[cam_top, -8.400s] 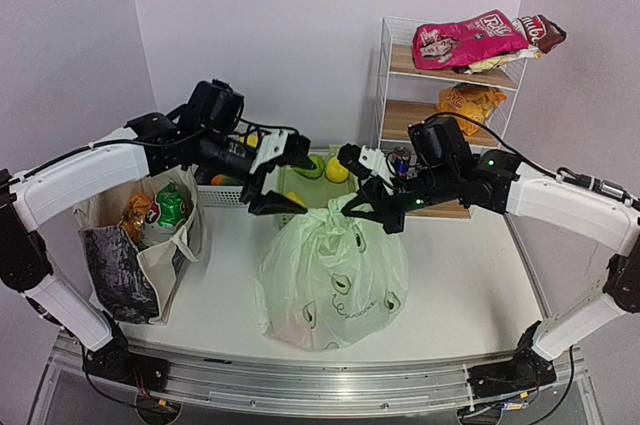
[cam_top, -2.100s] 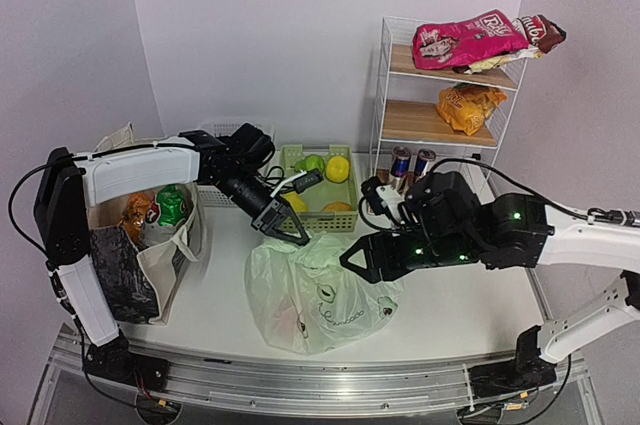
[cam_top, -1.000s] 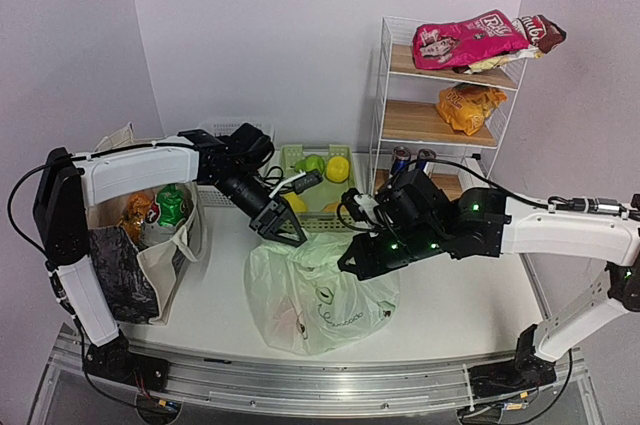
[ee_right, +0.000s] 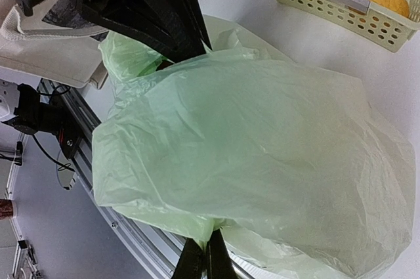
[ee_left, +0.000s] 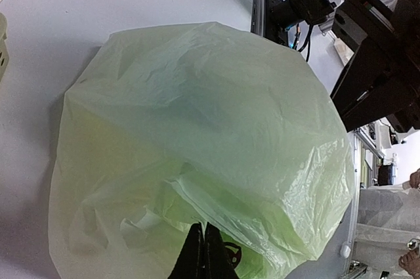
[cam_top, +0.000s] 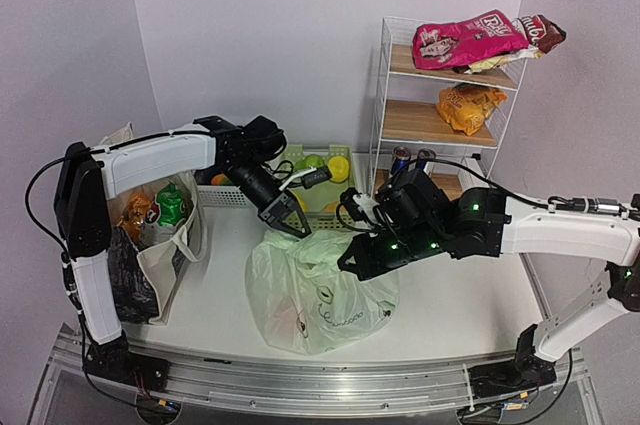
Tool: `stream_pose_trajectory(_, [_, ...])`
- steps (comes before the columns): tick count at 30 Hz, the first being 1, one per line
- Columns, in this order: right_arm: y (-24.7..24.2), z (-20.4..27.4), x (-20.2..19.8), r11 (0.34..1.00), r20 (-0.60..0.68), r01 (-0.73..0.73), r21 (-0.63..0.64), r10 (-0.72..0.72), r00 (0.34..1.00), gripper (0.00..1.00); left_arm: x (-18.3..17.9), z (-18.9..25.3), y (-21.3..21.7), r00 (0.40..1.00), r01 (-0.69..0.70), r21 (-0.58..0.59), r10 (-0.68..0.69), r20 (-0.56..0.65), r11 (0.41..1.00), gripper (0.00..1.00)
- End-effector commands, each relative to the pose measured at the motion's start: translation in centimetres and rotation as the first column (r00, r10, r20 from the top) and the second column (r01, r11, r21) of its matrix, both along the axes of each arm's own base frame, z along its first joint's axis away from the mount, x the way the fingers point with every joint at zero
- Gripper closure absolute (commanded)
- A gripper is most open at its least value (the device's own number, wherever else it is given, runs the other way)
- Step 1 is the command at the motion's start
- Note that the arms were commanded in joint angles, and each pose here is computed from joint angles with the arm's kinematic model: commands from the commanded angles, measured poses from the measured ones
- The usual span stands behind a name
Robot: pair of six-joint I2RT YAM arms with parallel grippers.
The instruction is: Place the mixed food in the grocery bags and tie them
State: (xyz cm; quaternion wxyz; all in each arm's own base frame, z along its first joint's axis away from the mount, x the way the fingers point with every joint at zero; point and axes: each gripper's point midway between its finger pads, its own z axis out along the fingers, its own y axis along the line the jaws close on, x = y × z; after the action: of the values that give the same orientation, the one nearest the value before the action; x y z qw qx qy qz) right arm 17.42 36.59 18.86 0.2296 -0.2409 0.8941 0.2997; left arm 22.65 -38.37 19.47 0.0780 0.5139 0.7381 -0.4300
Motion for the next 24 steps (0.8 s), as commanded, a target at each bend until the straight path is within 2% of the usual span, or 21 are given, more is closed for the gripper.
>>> stream_pose_trajectory(1, [0.1,0.9,0.2,1.0,0.021,0.001,0.028,-0.001,1.0,1.0,1.6,2.6,0.1,0.991,-0.053,-0.054,0.06,0.122,0.997,1.0])
stream_pose_trajectory(4, [-0.5,0.7,0.2,1.0,0.021,0.017,0.015,-0.018,1.0,1.0,4.4,4.3,0.6,0.955,-0.139,-0.102,0.161,0.248,0.985,1.0])
stream_pose_trajectory(8, [-1.9,0.2,0.1,0.999,0.01,0.046,-0.026,-0.045,0.999,1.0,6.6,5.9,1.4,0.912,-0.192,-0.131,0.226,0.343,0.973,1.0])
stream_pose_trajectory(13, [-4.9,-2.0,-0.5,0.987,-0.06,0.098,-0.124,-0.106,0.993,1.0,9.5,6.7,3.3,0.873,-0.265,-0.147,0.302,0.383,0.953,1.0])
stream_pose_trajectory(18, [-9.9,-6.8,-2.1,0.952,-0.187,0.196,-0.235,-0.242,0.952,1.0,12.3,7.8,5.5,0.831,-0.344,-0.177,0.387,0.401,0.922,1.0])
stream_pose_trajectory(24, [-13.4,-9.6,-4.0,0.921,-0.243,0.268,-0.282,-0.338,0.909,1.0,13.9,7.8,7.7,0.796,-0.387,-0.174,0.423,0.433,0.906,1.0])
